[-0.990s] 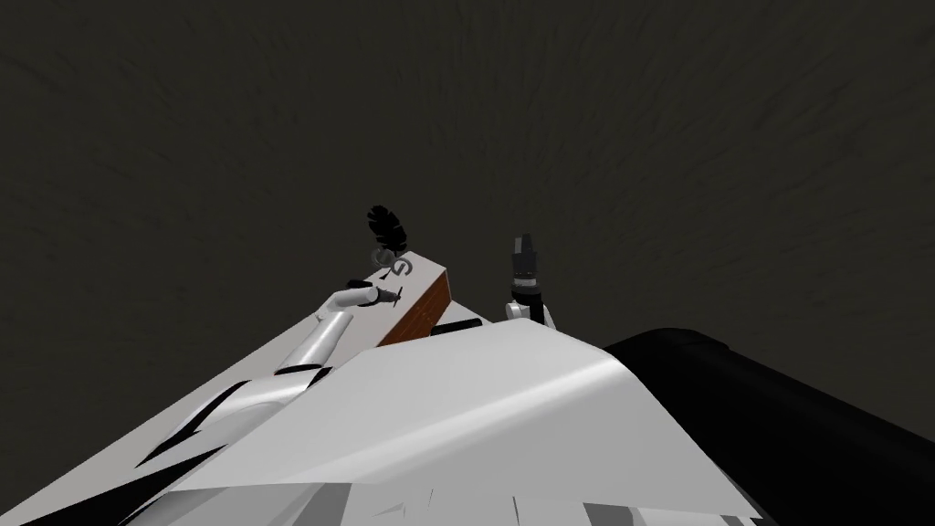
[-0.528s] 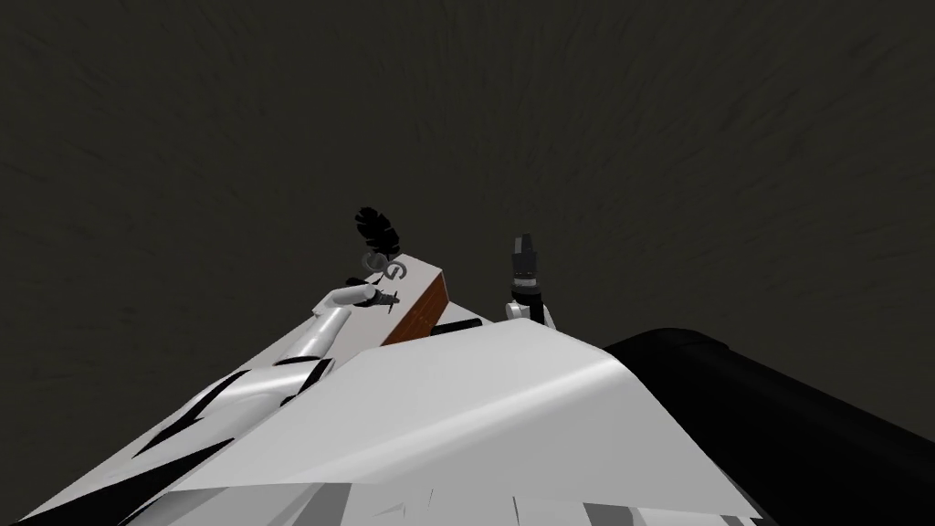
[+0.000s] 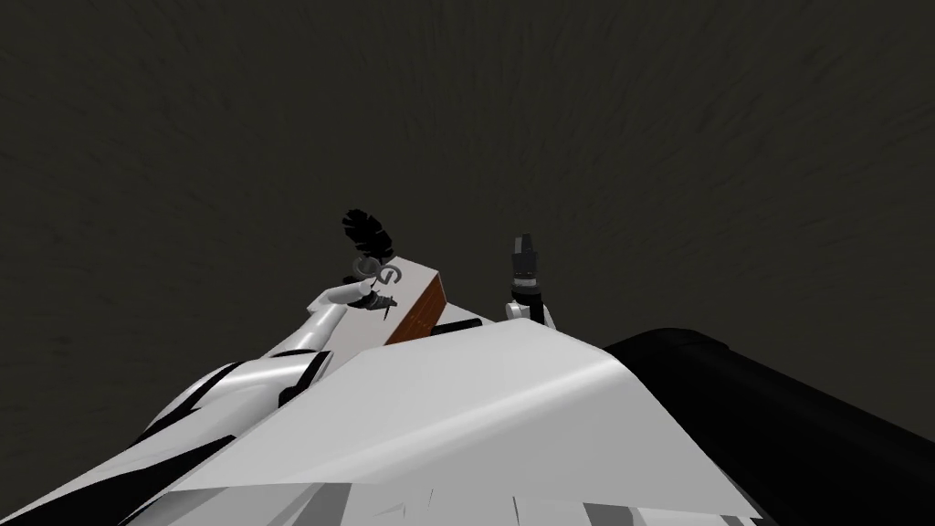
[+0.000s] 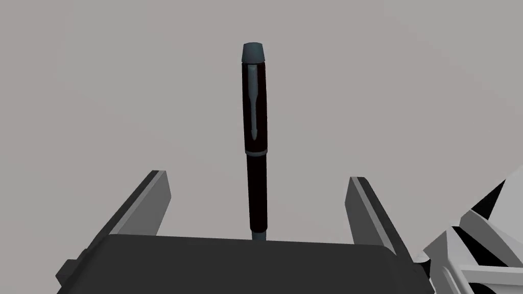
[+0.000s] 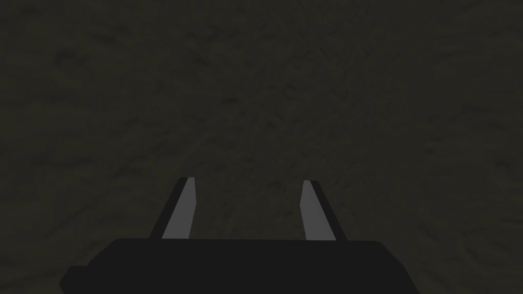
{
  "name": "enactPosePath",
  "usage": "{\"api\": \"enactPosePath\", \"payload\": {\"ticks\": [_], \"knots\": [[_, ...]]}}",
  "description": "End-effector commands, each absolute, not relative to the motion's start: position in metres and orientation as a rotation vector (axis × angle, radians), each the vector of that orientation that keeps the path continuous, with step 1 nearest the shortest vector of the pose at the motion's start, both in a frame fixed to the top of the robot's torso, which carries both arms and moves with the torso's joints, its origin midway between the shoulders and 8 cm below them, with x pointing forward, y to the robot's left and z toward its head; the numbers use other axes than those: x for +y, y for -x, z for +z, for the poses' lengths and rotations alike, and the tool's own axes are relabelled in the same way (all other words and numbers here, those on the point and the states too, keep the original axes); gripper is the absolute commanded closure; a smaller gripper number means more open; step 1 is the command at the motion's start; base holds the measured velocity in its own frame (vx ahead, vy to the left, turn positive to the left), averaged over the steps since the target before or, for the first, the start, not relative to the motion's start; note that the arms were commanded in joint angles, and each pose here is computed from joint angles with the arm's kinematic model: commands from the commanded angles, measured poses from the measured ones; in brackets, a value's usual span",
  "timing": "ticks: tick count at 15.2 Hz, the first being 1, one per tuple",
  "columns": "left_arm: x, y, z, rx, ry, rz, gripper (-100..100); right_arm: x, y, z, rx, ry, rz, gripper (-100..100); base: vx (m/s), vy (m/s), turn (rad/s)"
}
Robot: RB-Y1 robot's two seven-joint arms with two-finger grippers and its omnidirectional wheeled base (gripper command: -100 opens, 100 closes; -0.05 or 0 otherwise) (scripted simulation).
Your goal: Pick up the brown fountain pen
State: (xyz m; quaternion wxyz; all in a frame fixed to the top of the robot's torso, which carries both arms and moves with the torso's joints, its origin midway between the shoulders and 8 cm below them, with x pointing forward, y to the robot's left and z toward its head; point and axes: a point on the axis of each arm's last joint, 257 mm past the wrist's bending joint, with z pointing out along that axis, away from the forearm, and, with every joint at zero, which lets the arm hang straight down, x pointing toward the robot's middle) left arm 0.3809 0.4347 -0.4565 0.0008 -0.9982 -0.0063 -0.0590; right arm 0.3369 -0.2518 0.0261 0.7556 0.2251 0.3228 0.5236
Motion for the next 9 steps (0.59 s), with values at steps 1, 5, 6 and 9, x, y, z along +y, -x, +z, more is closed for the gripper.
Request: {"api": "enactPosePath", "payload": {"ticks": [1, 5, 6, 9], "knots": [[0.435, -0.381, -0.456, -0.02, 3.134, -0.185, -100, -0.252, -0.337, 0.026, 0.704, -0.491, 1.142, 0, 0.012, 0.013, -0.034], [0.433, -0.368, -0.48, -0.014, 3.137, -0.182, -100, -0.252, -0.337, 0.026, 0.704, -0.491, 1.142, 0, 0.026, -0.013, 0.054], [0.434, -0.371, -0.475, -0.02, 3.138, -0.177, -100, -0.252, -0.337, 0.026, 0.704, -0.491, 1.142, 0, 0.005, -0.013, 0.025], [0.434, -0.37, -0.476, -0.017, 3.137, -0.18, 100, -0.252, -0.337, 0.026, 0.704, -0.491, 1.142, 0, 0.001, -0.002, 0.001]]}}
